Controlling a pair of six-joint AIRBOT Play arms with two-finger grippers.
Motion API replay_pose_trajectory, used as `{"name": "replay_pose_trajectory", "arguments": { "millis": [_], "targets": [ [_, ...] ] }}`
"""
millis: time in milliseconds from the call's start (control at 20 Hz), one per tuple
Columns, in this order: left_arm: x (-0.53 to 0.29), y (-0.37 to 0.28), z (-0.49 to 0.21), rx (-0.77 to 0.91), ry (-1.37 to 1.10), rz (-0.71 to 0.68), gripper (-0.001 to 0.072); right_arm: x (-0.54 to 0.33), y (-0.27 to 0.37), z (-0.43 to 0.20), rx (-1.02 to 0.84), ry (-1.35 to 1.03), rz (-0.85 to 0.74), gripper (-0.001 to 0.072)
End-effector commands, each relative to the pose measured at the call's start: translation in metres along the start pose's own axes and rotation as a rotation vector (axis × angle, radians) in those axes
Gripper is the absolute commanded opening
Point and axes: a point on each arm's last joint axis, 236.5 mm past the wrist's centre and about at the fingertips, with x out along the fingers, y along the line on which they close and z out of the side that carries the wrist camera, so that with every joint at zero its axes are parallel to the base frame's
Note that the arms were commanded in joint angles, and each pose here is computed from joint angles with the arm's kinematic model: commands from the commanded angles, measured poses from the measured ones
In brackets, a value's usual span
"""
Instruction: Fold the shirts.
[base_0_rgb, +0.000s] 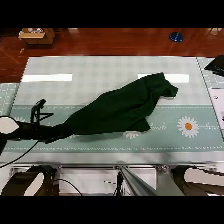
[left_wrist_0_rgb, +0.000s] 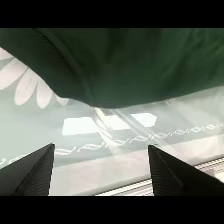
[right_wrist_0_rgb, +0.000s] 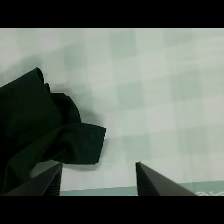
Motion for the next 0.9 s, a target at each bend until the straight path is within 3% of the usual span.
{"name": "replay_pose_trajectory", "arguments": {
  "millis": [0,50,150,300,600,650,700,750,850],
  "targets": [
    [0.024,0.002,0.01,-0.111,-0.053,-0.07,0.0654,0.004,0.0,-0.001,0.001,0.007,0.008,0.0528],
    [0.027,0.001,0.016,-0.121,-0.068,-0.083,0.0577,0.004,0.0,-0.001,0.001,0.008,0.008,0.0528],
    [0.032,-0.004,0.035,-0.138,-0.124,-0.123,0.0551,0.004,0.001,-0.002,0.002,0.01,0.013,0.0528],
    [0.044,-0.008,0.065,-0.224,-0.195,-0.189,0.0548,0.003,0.007,-0.003,0.008,0.017,0.036,0.0528],
    [0.08,-0.01,0.052,-0.269,-0.049,-0.261,0.0556,0.003,0.01,-0.013,-0.005,0.058,0.051,0.0528],
    [0.082,-0.012,0.054,-0.276,-0.05,-0.278,0.042,0.003,0.01,-0.014,-0.005,0.061,0.052,0.0528],
    [0.082,-0.015,0.056,-0.28,-0.057,-0.295,0.0148,0.003,0.011,-0.015,-0.005,0.067,0.053,0.0528],
    [0.08,-0.02,0.06,-0.267,-0.071,-0.319,0.0029,0.003,0.011,-0.016,-0.005,0.071,0.054,0.0527],
    [0.074,-0.034,0.064,-0.242,-0.084,-0.383,0.0029,0.003,0.011,-0.016,-0.005,0.072,0.053,0.0527]
  ]
}}
